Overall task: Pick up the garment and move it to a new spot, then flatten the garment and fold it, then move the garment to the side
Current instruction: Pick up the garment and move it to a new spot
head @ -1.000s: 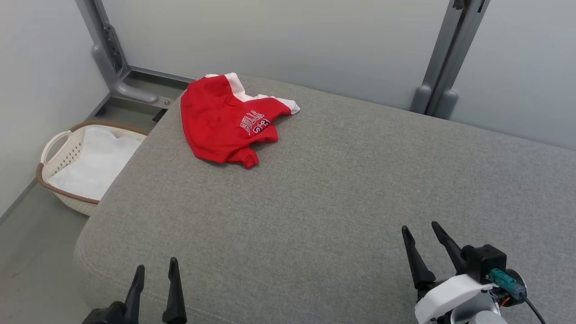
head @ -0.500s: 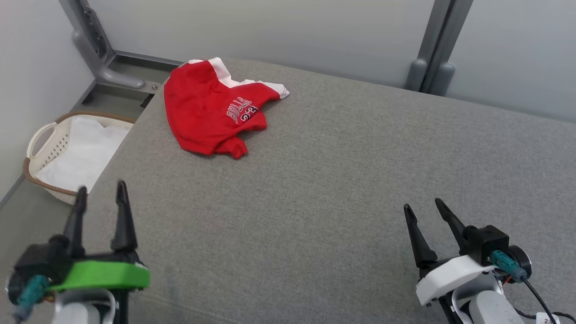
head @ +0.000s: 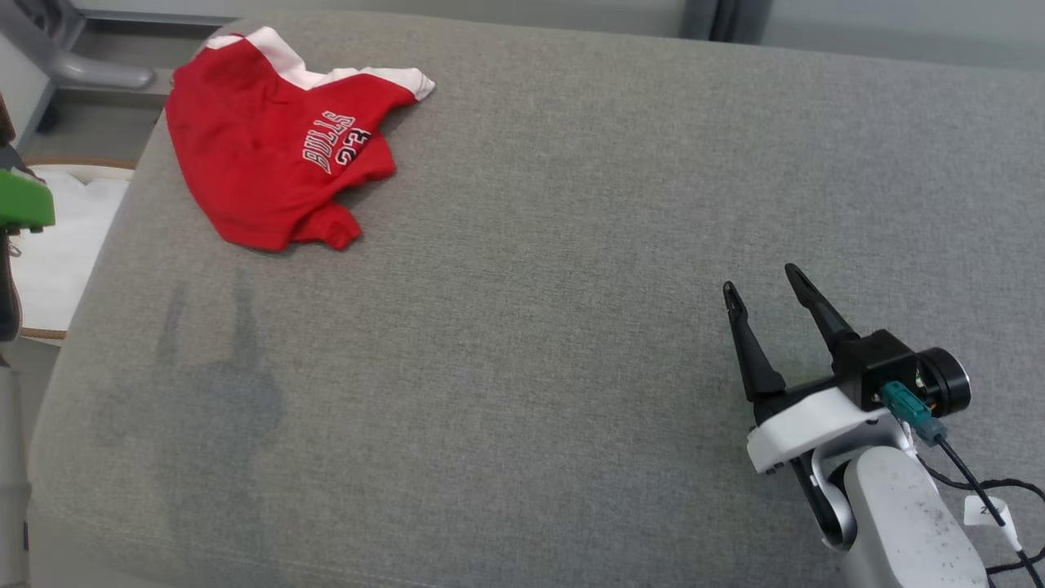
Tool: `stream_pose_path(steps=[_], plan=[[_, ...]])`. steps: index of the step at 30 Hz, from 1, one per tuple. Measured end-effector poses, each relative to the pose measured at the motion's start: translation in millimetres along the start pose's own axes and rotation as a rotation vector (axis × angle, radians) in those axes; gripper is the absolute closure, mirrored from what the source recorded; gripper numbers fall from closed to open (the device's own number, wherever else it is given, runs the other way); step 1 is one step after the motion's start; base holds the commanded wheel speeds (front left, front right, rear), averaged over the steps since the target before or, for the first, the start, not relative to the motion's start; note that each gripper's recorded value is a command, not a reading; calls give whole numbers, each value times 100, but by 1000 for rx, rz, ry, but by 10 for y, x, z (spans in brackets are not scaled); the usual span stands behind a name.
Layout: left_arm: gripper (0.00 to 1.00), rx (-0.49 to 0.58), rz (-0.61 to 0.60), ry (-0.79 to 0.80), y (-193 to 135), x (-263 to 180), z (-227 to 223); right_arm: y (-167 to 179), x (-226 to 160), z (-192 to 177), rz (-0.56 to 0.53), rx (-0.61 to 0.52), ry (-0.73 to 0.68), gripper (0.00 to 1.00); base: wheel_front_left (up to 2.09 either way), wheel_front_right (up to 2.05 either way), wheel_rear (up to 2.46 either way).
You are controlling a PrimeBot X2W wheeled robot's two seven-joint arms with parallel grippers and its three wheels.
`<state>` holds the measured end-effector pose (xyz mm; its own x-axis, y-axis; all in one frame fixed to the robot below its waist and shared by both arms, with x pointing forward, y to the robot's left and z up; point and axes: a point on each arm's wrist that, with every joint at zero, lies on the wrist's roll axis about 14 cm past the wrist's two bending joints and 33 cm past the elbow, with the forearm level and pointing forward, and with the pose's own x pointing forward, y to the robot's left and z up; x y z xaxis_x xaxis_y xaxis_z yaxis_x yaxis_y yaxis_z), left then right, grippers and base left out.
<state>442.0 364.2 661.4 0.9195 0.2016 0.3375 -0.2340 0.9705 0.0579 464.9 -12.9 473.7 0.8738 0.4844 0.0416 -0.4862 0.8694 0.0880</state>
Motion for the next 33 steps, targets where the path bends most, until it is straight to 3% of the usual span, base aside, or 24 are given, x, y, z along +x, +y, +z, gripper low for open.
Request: stream_pose_path(steps=[9,18,25,29,30,31,32,33], plan=[[0,-65,-76,320,-503,416,-1263,-324,96,-289,-56,5,38,0,0,0,0],[0,-133,-147,666,-1007,159,-2455,-670,-1,-581,-138,3,93,0,0,0,0],[0,-131,-166,860,-1116,-167,-2974,-800,-67,-623,-172,-4,98,0,0,0,0],[0,-141,-158,929,-1101,-285,-3052,-810,-72,-565,-174,-11,85,0,0,0,0],[8,-139,-158,949,-1094,-318,-3065,-808,-74,-552,-174,-12,82,0,0,0,0],[28,-141,-158,963,-1092,-342,-3073,-806,-76,-543,-174,-13,81,0,0,0,0],[67,-144,-152,978,-1075,-368,-3080,-802,-77,-528,-173,-14,78,0,0,0,0],[86,-146,-146,985,-1051,-378,-3076,-799,-78,-513,-173,-16,76,0,0,0,0]])
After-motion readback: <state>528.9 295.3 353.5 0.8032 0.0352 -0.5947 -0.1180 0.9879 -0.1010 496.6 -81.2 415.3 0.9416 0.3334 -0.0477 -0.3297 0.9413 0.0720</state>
